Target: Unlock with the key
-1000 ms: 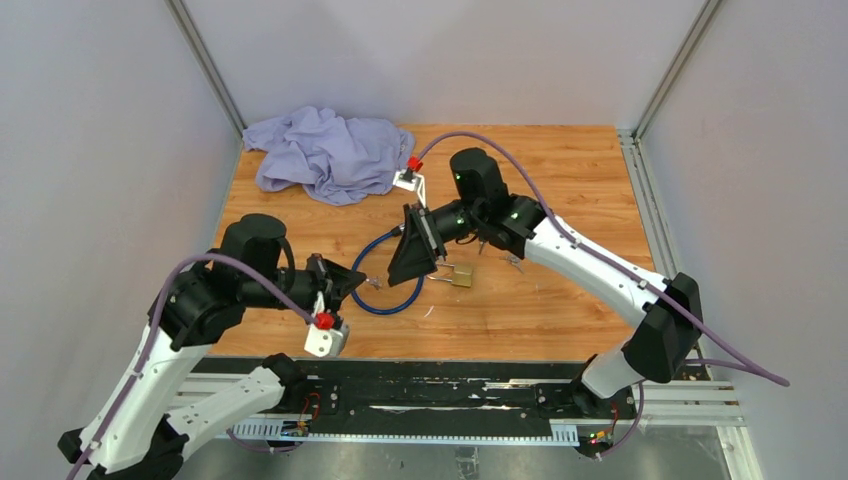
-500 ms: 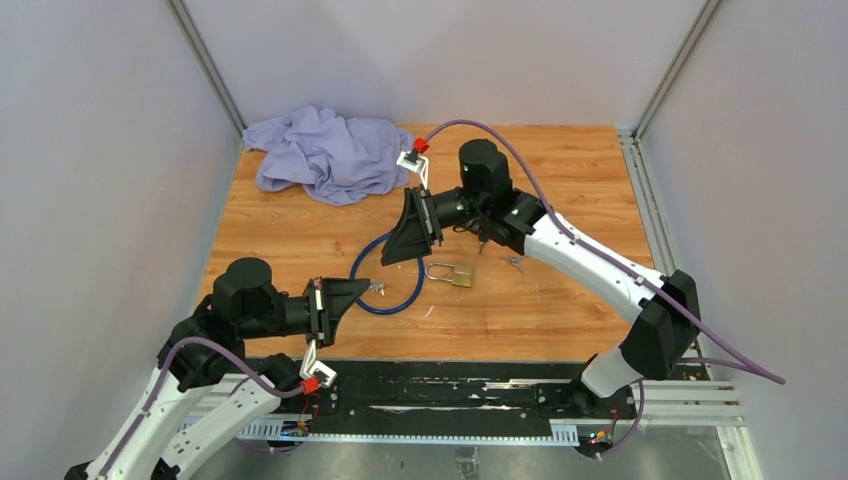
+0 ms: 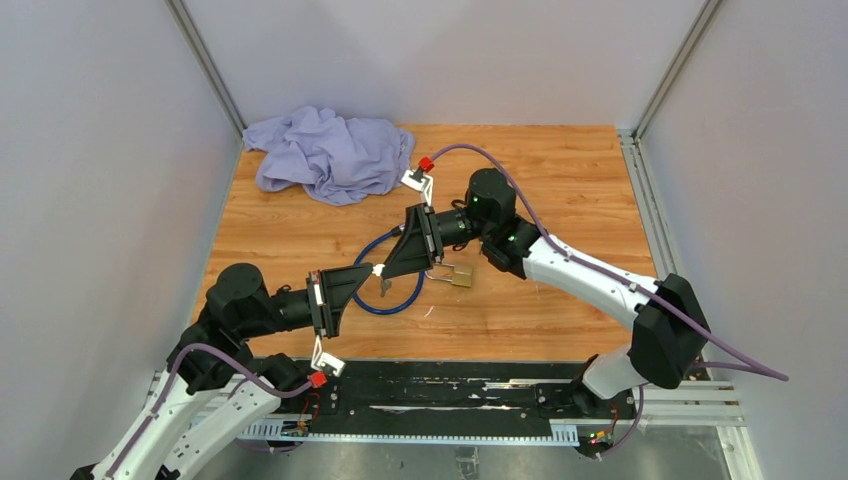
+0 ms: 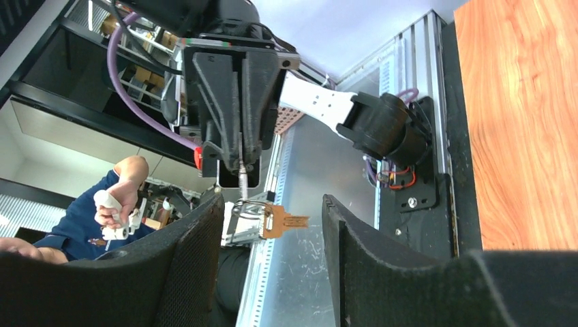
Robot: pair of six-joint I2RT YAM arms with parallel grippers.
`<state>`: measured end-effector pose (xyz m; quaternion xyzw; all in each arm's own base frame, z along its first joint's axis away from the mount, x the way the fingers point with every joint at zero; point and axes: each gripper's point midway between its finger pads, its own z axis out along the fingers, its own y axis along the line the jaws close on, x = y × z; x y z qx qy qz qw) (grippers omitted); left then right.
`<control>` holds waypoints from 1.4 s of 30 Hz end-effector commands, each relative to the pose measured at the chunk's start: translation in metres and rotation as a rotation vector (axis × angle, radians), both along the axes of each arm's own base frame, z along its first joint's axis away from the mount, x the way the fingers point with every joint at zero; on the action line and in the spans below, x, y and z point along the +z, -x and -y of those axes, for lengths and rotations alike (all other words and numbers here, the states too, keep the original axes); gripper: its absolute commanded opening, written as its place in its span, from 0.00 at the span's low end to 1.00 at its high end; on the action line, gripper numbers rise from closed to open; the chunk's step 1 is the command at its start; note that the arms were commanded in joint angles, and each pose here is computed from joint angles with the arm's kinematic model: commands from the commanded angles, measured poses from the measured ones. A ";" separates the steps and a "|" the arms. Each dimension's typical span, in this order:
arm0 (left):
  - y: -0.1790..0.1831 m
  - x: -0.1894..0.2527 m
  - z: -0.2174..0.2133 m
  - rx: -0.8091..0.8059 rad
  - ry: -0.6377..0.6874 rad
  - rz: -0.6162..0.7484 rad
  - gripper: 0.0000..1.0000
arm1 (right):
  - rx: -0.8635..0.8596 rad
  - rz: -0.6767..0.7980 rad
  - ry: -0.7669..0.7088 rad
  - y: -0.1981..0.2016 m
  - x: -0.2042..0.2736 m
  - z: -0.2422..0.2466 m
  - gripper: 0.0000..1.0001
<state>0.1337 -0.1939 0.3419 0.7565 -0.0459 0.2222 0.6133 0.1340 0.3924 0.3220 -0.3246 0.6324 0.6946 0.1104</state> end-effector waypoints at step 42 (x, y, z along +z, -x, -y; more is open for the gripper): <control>0.004 0.033 -0.006 0.021 -0.016 0.299 0.00 | -0.135 0.163 -0.004 -0.001 0.037 -0.002 0.75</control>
